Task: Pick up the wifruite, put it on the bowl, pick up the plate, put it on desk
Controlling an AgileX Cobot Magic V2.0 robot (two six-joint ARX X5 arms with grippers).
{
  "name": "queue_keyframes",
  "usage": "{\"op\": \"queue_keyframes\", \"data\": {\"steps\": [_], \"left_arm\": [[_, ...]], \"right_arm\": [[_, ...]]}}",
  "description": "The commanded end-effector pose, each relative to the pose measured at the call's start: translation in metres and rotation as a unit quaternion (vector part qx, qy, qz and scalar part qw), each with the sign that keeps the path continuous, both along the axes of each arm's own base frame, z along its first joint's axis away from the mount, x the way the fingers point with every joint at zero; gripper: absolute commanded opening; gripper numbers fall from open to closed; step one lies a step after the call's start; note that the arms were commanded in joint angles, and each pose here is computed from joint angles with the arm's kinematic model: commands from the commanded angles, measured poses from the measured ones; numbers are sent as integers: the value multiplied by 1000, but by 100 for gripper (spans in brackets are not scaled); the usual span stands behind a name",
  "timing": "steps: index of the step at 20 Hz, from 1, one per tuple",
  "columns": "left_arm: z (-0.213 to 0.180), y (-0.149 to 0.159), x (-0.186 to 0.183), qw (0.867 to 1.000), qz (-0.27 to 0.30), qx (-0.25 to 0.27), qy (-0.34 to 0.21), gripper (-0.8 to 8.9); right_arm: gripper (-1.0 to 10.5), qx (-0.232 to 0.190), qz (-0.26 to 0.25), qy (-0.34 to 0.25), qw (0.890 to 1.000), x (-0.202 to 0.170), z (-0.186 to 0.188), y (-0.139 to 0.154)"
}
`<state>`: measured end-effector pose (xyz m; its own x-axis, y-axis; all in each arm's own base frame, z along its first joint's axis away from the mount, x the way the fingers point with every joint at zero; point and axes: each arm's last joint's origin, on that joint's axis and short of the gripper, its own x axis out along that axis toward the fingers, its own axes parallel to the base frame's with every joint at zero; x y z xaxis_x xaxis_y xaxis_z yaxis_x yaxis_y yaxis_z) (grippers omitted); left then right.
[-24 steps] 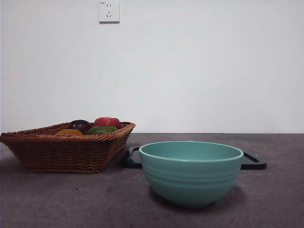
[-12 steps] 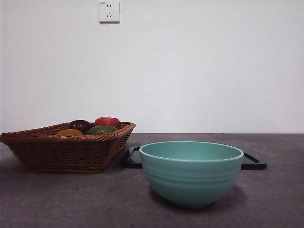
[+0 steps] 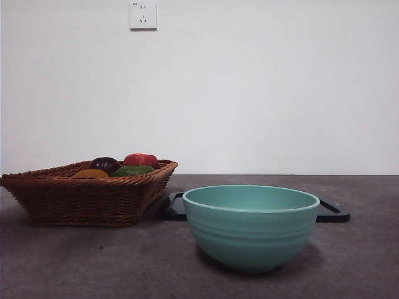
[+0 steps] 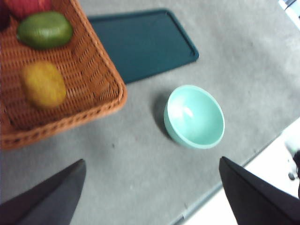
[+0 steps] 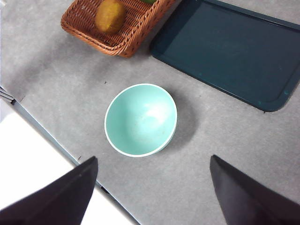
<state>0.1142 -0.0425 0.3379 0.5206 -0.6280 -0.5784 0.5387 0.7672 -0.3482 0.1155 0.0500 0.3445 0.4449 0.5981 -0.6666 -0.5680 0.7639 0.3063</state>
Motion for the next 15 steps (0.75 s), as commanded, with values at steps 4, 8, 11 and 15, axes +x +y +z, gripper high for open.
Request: {"op": "queue_keyframes", "data": {"steps": [4,8,11,15], "left_arm": [[5,-1,8,1000,20,11,-4,466],[6,-5,25,999,42,21,-5,466],[9,-12,47,997,58,41,-1,465],[11,-28,86,992,81,94,19,465]], "right_arm": [[388,4,5,-11,1000,1,5,1],[388,4,5,-12,1000,1,5,1],[388,5,5,-15,1000,1,6,1],[388,5,5,-15,1000,1,6,1]]}}
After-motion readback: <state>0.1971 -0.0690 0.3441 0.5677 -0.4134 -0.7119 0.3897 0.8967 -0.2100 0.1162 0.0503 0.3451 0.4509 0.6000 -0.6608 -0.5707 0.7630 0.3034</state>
